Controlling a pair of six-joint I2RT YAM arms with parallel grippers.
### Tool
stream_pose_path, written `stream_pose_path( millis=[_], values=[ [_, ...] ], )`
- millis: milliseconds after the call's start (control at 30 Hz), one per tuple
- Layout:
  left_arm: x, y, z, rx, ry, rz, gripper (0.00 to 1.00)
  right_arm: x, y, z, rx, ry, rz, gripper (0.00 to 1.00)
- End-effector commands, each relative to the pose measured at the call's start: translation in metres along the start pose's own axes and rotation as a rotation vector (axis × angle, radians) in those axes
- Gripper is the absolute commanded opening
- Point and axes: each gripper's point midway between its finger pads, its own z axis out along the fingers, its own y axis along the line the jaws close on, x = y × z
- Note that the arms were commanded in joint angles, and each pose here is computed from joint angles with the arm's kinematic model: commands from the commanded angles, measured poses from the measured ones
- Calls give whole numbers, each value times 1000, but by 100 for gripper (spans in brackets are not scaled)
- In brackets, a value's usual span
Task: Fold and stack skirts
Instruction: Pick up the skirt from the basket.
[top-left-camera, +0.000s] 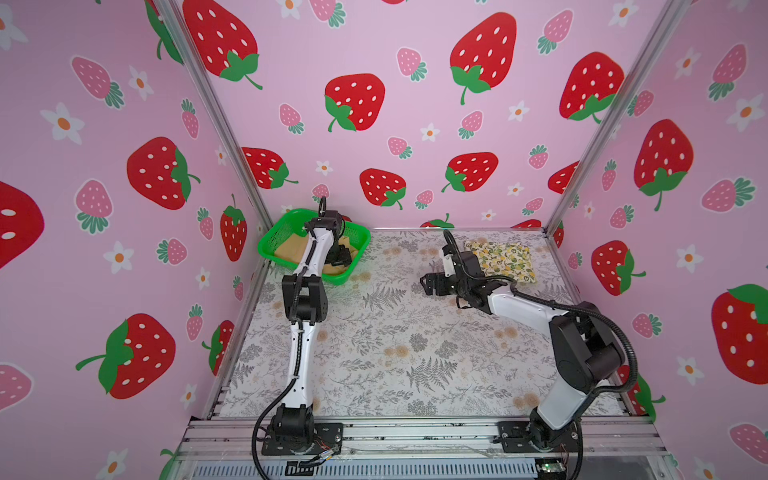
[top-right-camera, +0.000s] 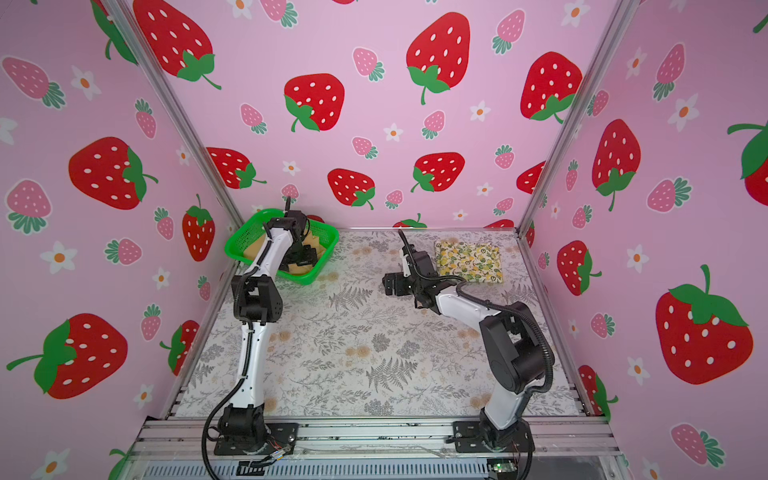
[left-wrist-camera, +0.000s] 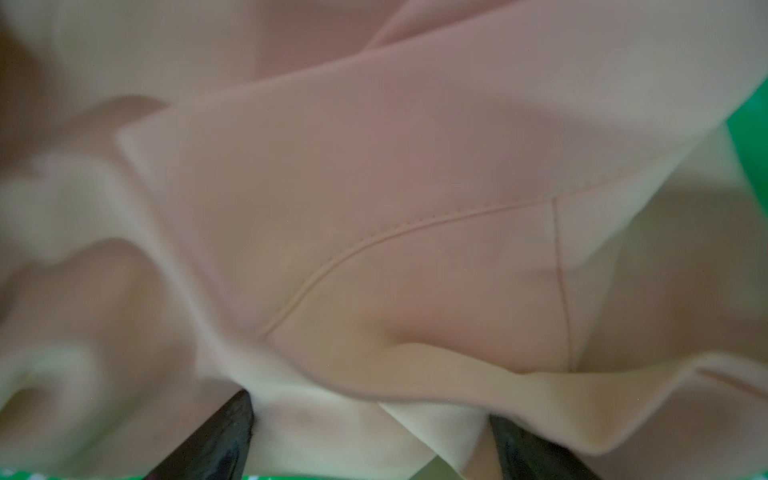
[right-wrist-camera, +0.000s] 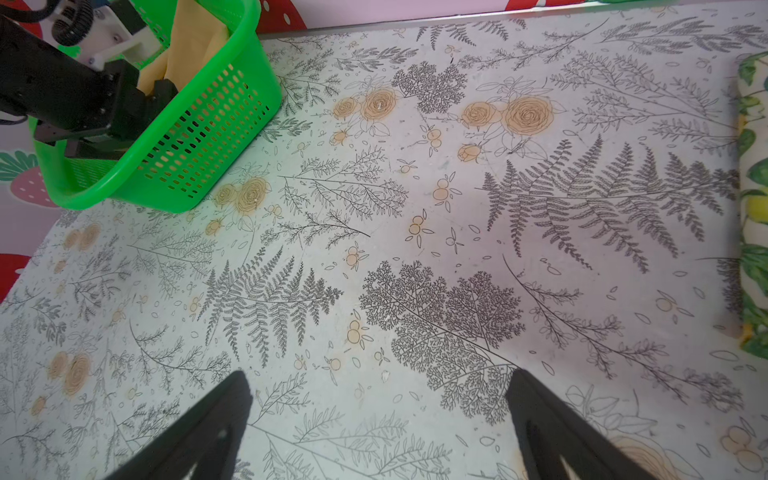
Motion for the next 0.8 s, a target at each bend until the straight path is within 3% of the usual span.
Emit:
stream_pose_path(
  millis=[0,133,200,400,633,767],
  values=[
    [16,3,13,-50,64,48,69,6,4,3,-17,7,10,100],
    [15,-2,12,-17,56,50,10,8,4,2,-19,5,13,100],
    [13,-3,9,-4,45,49,0,9,3,2,-18,8,11,100],
    [-8,-9,-39,142,-40,-20,0,6,4,1,-20,-1,10,100],
    [-34,-11,-141,325,-239,-92,0,2,2,0,-3,-14,-2,100],
    [-34,-20,-185,433,-294,-114,0,-2,4,2,-11,-19,-1,100]
  ],
)
